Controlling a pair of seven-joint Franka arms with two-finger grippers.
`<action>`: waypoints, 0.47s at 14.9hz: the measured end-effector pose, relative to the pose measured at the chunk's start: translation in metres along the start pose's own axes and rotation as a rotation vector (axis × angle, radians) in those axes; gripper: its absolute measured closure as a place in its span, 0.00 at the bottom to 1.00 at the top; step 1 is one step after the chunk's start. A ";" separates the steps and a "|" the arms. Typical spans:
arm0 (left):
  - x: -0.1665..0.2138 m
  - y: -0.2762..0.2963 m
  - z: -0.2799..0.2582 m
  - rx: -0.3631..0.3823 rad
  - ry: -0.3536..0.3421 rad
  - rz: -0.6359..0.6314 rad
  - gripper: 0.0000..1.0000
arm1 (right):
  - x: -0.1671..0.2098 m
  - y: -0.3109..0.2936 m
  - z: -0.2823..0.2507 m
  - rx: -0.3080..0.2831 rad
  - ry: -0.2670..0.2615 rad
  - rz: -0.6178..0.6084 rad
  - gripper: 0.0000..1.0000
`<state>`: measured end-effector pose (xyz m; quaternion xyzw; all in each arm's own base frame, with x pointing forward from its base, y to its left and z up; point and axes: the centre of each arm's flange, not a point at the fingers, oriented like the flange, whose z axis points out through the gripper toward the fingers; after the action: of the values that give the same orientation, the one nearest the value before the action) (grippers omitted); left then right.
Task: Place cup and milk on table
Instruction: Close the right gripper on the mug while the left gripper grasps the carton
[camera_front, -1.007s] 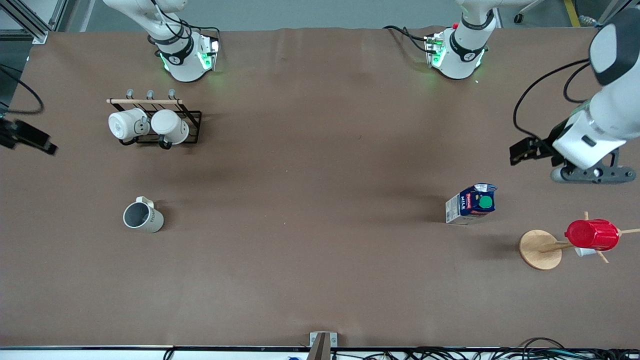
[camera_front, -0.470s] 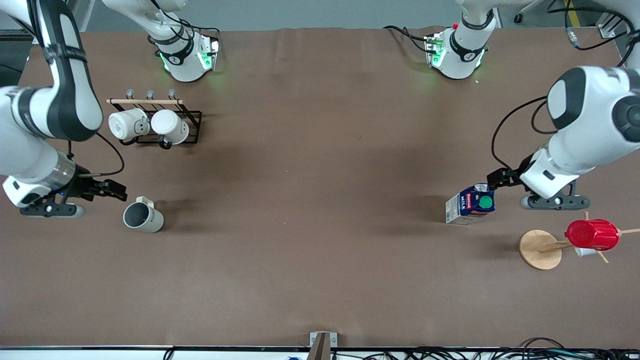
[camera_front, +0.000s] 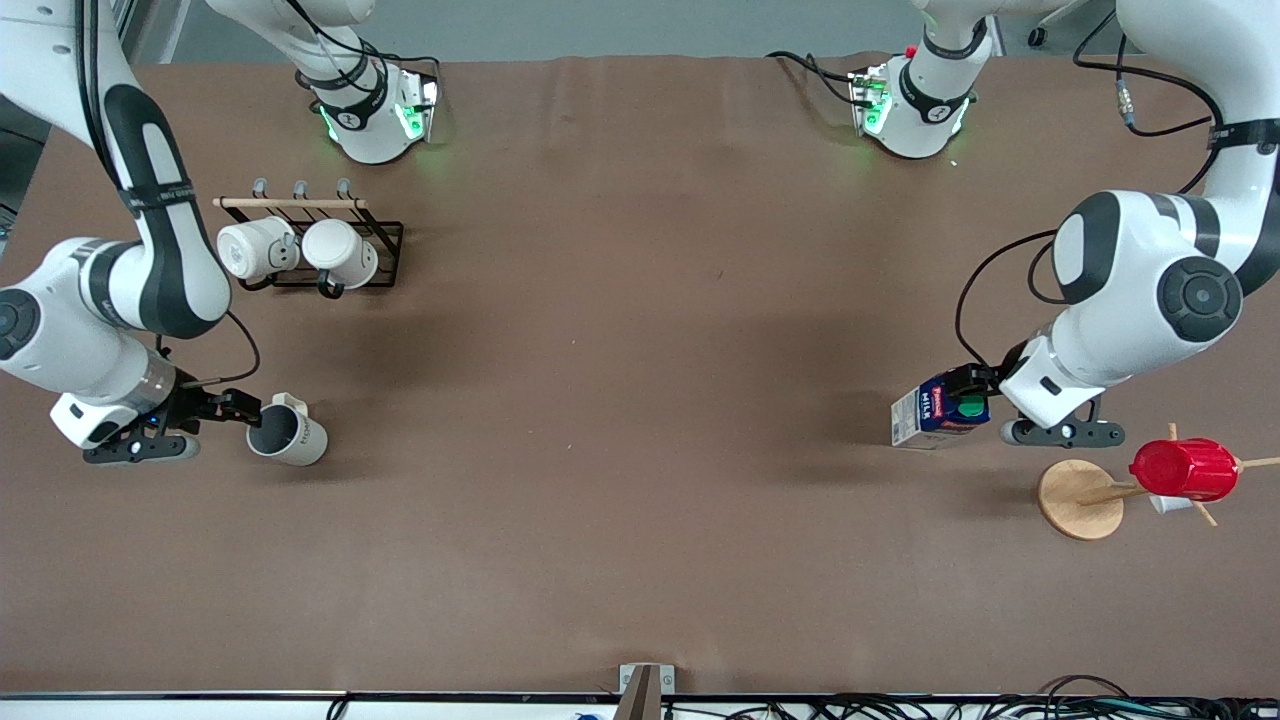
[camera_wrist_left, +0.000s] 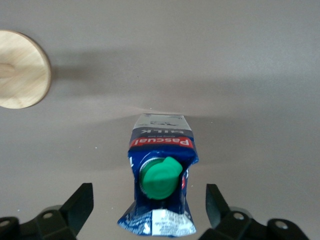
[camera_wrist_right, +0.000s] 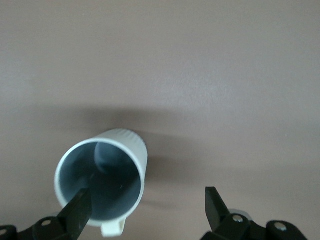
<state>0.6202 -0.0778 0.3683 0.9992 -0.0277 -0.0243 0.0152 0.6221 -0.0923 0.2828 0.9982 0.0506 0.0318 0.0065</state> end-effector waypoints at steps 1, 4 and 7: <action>0.001 0.000 0.005 -0.001 -0.006 0.001 0.03 | 0.001 -0.001 0.009 -0.002 0.006 -0.004 0.00; 0.002 0.000 0.013 -0.002 -0.018 0.001 0.15 | 0.002 -0.009 0.032 0.001 -0.007 -0.024 0.04; 0.002 0.000 0.016 -0.002 -0.022 0.001 0.30 | 0.002 -0.017 0.040 0.002 -0.014 -0.038 0.18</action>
<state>0.6212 -0.0785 0.3524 0.9988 -0.0284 -0.0355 0.0160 0.6251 -0.0759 0.2432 0.9973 0.0695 0.0246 0.0063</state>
